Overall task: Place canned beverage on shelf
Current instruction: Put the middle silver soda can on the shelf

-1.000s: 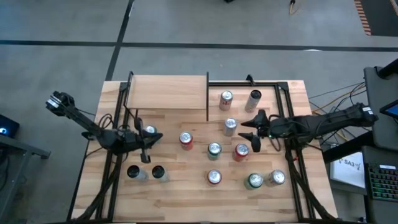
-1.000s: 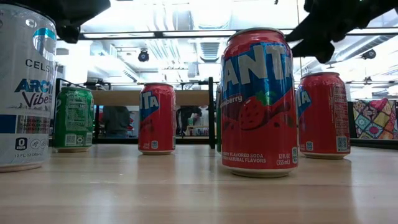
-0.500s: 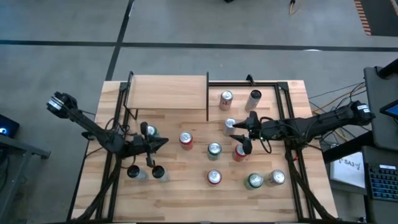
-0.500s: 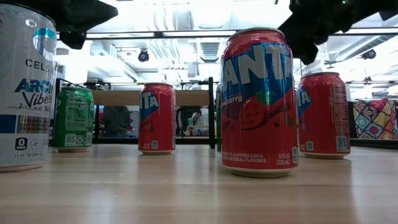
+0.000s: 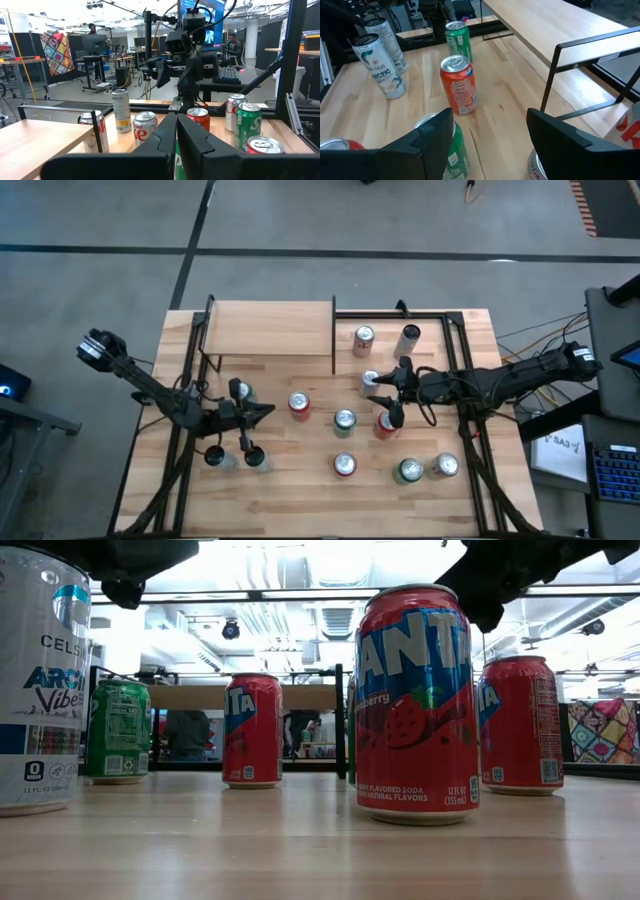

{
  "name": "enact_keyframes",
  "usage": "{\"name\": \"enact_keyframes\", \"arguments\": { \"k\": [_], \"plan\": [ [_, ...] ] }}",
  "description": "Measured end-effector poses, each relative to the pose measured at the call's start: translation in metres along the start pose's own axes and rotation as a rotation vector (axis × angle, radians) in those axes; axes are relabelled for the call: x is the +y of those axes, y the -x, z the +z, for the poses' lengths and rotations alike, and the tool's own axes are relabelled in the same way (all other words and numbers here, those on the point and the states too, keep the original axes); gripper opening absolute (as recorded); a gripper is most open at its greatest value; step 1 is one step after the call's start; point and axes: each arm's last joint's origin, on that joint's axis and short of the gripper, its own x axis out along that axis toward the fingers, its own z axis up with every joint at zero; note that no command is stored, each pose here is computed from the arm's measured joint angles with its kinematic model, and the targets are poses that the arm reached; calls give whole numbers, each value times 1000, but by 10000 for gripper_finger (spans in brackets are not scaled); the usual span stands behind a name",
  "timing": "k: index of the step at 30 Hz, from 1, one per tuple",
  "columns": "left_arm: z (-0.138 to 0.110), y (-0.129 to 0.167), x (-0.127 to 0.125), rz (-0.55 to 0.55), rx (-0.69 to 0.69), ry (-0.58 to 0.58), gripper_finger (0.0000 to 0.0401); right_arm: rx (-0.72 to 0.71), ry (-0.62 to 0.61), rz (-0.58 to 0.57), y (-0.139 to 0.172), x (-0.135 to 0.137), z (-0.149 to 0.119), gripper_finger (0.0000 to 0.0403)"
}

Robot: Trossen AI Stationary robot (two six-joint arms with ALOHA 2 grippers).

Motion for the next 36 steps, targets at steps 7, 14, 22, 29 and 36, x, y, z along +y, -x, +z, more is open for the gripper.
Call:
{"name": "enact_keyframes", "arguments": {
  "k": [7, 14, 22, 29, 36],
  "plan": [
    [0, 0, 0, 0, 0, 10, 0, 0, 1, 0, 0, 0, 0, 240],
    [0, 0, 0, 0, 0, 13, 0, -1, 1, 0, 0, 0, 0, 240],
    [0, 0, 0, 1, -3, 11, 0, -1, 1, 0, 0, 0, 0, 240],
    [0, 0, 0, 1, -3, 11, 0, -1, 0, 0, 0, 0, 0, 240],
    [1, -1, 1, 10, -7, 14, 0, -14, -1, -48, 0, -1, 0, 240]
  ]
}}
